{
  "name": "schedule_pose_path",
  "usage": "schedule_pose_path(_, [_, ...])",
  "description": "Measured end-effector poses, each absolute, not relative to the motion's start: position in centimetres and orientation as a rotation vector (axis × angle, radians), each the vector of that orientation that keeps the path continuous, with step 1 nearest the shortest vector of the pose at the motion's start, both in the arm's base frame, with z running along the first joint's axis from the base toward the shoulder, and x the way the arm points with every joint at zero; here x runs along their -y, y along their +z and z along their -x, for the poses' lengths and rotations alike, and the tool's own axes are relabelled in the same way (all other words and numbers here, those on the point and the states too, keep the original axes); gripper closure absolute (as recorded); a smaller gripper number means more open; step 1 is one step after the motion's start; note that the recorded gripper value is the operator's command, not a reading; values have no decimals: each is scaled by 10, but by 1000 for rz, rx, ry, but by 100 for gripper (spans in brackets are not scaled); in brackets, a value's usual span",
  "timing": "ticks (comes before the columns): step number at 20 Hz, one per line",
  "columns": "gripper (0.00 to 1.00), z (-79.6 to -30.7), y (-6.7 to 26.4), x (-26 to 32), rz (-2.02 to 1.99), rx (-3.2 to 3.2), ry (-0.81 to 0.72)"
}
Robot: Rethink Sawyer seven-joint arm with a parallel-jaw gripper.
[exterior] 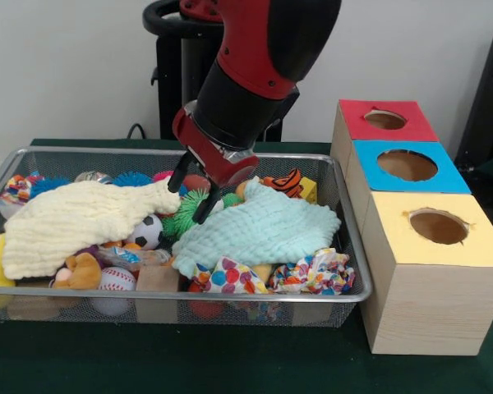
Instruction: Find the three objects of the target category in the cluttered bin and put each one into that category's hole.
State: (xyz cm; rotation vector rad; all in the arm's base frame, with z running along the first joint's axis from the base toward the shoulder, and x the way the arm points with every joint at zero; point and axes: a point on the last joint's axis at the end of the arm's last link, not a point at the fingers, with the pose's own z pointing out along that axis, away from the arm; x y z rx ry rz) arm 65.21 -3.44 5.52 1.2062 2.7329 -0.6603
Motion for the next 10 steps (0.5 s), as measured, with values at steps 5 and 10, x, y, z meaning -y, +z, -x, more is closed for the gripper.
schedule_pose_path(5, [0, -654, 55, 39, -1241, -2723, -640])
schedule_pose_path(10, [0, -659, 47, 48, -1352, -2701, -557])
